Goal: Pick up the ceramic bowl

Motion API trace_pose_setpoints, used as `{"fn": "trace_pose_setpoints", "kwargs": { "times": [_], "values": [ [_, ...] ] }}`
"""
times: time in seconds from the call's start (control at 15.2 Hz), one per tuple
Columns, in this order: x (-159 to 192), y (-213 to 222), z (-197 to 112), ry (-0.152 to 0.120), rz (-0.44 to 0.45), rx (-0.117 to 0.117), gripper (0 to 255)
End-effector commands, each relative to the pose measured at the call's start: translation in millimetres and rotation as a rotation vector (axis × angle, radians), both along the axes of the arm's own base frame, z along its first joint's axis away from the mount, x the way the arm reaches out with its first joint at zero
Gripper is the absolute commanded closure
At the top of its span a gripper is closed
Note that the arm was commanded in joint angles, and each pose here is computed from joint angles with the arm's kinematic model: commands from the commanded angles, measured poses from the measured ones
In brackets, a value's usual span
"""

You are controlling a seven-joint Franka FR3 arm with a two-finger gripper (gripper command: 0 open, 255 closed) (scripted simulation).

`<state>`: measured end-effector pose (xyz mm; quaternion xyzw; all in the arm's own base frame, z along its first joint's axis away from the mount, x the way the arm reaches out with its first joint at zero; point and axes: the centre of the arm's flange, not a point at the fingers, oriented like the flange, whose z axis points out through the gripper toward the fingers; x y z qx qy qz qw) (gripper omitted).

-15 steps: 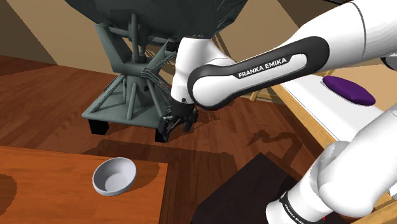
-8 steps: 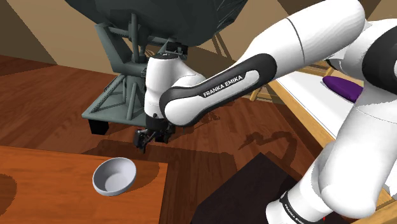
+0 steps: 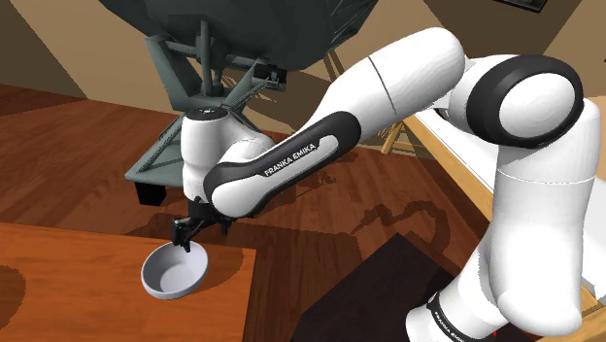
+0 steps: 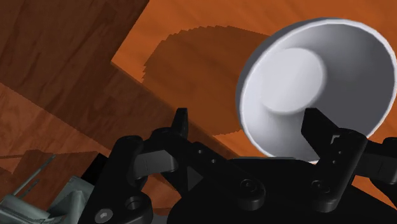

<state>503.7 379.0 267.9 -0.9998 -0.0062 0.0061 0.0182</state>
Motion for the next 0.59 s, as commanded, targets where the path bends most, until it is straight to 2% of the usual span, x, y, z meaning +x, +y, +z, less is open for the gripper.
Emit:
{"fn": "trace_pose_setpoints", "kwargs": {
  "times": [0.0, 0.33, 0.46, 0.53],
  "values": [
    [4, 5, -13, 0.0, -0.001, -0.001, 0],
    [4, 5, -42, 0.0, -0.001, -0.001, 0],
    [4, 5, -42, 0.0, -0.001, -0.001, 0],
    [4, 5, -42, 0.0, -0.001, -0.001, 255]
  ]
}}
